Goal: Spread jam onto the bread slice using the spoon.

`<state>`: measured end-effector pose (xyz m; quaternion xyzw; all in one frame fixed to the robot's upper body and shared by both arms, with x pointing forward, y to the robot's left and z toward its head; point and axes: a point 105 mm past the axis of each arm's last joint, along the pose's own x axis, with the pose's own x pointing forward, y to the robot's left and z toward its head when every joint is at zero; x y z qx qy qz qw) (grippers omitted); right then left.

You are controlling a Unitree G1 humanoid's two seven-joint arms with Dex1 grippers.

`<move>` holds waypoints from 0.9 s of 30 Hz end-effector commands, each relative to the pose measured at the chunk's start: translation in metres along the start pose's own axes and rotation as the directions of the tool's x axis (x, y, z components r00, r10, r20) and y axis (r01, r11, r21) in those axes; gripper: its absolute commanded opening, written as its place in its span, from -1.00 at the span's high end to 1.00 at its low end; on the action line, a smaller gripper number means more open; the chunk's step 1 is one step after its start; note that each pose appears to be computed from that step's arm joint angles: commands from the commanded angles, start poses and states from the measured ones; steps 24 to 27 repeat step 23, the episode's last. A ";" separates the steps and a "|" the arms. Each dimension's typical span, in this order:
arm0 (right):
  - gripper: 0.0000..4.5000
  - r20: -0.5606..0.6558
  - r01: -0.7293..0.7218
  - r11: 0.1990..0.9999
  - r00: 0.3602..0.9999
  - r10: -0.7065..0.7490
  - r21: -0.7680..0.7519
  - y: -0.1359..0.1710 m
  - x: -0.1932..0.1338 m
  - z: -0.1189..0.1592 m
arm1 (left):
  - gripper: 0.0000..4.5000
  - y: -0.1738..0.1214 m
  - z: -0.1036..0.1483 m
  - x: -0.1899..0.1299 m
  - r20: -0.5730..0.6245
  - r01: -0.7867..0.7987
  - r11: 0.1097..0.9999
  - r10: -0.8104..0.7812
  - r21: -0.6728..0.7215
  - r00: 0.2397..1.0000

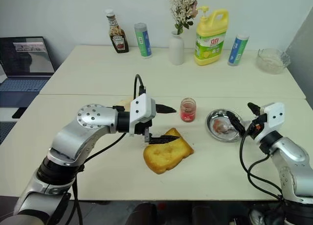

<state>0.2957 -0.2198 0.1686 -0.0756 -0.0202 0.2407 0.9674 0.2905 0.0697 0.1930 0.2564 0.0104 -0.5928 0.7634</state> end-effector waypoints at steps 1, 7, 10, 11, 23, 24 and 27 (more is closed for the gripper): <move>-0.98 -0.009 -0.149 0.987 0.989 0.148 -0.054 0.021 -0.014 0.021 | -1.00 0.003 -0.013 -0.029 -0.073 -0.061 0.997 0.065 0.050 0.995; -0.98 -0.106 -0.363 0.928 0.929 0.354 -0.078 0.057 -0.034 0.021 | -1.00 -0.004 -0.046 -0.066 -0.181 -0.153 0.988 0.156 0.030 0.971; -0.98 -0.170 -0.461 0.884 0.880 0.444 -0.074 0.071 -0.045 0.014 | -1.00 -0.013 -0.063 -0.080 -0.237 -0.157 0.988 0.154 0.003 0.959; -0.98 -0.224 -0.506 0.859 0.849 0.479 -0.080 0.075 -0.051 0.006 | -1.00 -0.019 -0.071 -0.085 -0.262 -0.146 0.989 0.141 0.000 0.955; -0.98 -0.345 -0.584 0.805 0.779 0.523 -0.099 0.068 -0.064 -0.014 | -1.00 -0.039 -0.100 -0.100 -0.324 -0.138 0.989 0.115 -0.051 0.939; -0.98 -0.345 -0.584 0.805 0.779 0.523 -0.099 0.068 -0.064 -0.014 | -1.00 -0.039 -0.100 -0.100 -0.324 -0.138 0.989 0.115 -0.051 0.939; -0.98 -0.345 -0.584 0.805 0.779 0.523 -0.099 0.068 -0.064 -0.014 | -1.00 -0.039 -0.100 -0.100 -0.324 -0.138 0.989 0.115 -0.051 0.939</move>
